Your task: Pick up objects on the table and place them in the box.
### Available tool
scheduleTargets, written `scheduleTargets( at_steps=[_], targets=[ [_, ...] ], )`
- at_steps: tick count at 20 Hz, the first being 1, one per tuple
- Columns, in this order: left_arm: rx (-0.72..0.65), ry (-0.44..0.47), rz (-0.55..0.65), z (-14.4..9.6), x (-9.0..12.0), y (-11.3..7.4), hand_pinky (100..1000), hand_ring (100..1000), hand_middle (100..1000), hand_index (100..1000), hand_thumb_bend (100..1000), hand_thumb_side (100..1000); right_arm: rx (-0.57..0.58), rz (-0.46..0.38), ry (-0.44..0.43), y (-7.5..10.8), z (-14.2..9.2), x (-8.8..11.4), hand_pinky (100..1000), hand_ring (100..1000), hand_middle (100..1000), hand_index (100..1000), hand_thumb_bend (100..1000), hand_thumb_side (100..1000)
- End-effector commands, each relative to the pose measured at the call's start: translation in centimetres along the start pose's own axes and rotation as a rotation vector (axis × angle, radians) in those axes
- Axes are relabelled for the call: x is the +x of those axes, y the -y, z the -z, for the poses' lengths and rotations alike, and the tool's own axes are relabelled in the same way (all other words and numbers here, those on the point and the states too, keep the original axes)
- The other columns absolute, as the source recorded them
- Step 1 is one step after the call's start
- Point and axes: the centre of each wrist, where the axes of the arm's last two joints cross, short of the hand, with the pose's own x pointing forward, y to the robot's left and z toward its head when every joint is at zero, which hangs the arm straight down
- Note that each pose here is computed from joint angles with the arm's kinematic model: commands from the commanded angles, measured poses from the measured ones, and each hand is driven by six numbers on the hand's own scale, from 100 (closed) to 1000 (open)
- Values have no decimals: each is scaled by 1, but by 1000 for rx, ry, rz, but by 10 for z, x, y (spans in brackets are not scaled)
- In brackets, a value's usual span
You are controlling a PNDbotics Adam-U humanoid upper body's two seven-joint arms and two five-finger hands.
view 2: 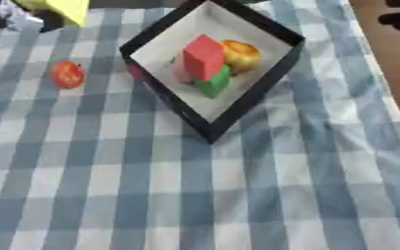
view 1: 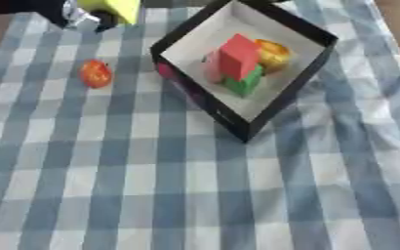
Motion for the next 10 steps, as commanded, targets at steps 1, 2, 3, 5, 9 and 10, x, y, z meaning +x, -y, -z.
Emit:
scheduleTargets(
  at_steps=[1, 2, 3, 5, 9, 10],
  targets=[
    [23, -19, 12, 30, -7, -3, 737, 675, 582, 665, 333, 100, 11, -14, 40, 5, 7, 12, 936, 788, 799, 784, 100, 790],
    [30, -30, 14, 39, -9, -1, 740, 677, 584, 667, 340, 100, 14, -9, 43, 4, 8, 13, 936, 788, 799, 784, 100, 791],
    [35, -42, 21, 47, -11, 0, 740, 677, 584, 667, 340, 100, 16, -6, 46, 3, 9, 13, 936, 788, 799, 784, 100, 791],
    [49, -66, 42, 61, -14, 4, 744, 680, 587, 670, 358, 100, 21, 1, 54, 1, 11, 15, 936, 788, 799, 783, 100, 791],
    [79, -113, 83, 83, -21, 17, 747, 682, 590, 672, 369, 100, 32, 17, 70, -3, 16, 19, 937, 788, 799, 783, 100, 793],
    [82, -117, 91, 85, -23, 19, 747, 682, 590, 672, 369, 100, 33, 18, 71, -4, 16, 19, 937, 788, 799, 783, 100, 793]
  ],
)
